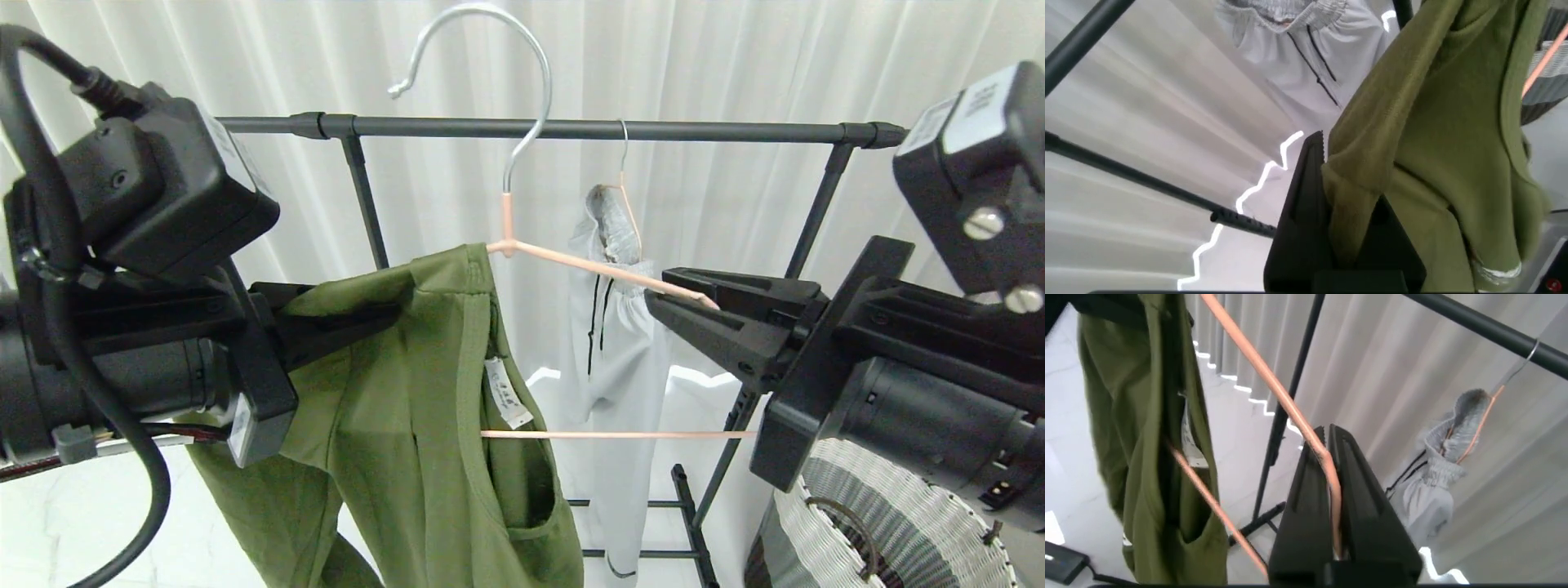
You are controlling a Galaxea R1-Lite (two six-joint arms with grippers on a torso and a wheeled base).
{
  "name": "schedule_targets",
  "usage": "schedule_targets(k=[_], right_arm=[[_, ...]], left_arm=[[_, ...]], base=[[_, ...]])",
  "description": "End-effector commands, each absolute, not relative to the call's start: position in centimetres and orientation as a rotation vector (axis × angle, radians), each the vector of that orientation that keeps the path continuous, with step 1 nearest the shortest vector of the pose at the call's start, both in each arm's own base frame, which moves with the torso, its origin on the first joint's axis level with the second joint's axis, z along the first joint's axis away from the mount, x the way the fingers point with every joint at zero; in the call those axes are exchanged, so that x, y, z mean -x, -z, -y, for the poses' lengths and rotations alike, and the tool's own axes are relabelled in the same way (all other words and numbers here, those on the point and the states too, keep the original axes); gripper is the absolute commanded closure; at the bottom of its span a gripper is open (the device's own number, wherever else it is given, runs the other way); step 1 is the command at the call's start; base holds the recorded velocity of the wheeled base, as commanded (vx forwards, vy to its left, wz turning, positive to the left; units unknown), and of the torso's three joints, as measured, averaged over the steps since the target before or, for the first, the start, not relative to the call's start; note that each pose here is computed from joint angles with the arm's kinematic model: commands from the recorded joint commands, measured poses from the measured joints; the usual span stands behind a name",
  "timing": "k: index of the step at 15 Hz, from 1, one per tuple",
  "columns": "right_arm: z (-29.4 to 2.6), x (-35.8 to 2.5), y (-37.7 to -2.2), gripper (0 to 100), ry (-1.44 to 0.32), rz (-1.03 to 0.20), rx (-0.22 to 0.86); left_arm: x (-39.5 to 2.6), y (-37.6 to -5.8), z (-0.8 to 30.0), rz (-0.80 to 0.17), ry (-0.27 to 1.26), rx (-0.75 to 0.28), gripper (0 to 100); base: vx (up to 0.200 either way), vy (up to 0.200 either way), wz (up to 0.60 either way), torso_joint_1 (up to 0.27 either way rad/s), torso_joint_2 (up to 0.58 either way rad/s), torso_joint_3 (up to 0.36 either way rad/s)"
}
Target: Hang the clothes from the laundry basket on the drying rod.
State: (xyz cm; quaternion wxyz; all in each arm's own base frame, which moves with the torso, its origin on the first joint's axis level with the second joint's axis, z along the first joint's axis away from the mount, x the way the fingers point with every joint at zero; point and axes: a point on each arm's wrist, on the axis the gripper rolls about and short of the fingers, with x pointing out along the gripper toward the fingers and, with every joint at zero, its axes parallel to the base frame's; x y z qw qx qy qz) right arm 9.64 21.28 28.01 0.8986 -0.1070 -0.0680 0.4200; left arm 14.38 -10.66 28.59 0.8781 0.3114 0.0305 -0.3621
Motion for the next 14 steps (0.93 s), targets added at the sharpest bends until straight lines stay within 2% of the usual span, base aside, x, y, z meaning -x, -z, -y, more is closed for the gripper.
schedule_targets(k=[1, 5, 8, 11, 14], right_arm=[[-21.3, -9.6, -27.9, 0, -0.868, 0.135, 0.235], [-20.2, -10.4, -28.3, 0, -0.817, 0.142, 0.234], [-19.5, -10.3, -28.3, 0, -0.811, 0.124, 0.247], [-19.9, -10.2, -27.6, 0, -0.833, 0.100, 0.269], [-20.9, -10.3, -26.8, 0, -0.852, 0.068, 0.282]], left_arm=[[-14.5, -28.6, 10.7, -0.053, 0.746, -0.648, 100], [-15.3, -27.8, 10.8, 0.030, 0.640, -0.709, 100], [-16.6, -27.2, 10.4, 0.055, 0.545, -0.722, 100], [-17.6, -27.5, 10.7, 0.047, 0.400, -0.674, 100], [-17.7, -27.5, 10.7, 0.020, 0.337, -0.617, 100]], base=[[0.000, 0.000, 0.00, 0.000, 0.00, 0.000], [0.000, 0.000, 0.00, 0.000, 0.00, 0.000], [0.000, 0.000, 0.00, 0.000, 0.00, 0.000], [0.000, 0.000, 0.00, 0.000, 0.00, 0.000], [0.000, 0.000, 0.00, 0.000, 0.00, 0.000]])
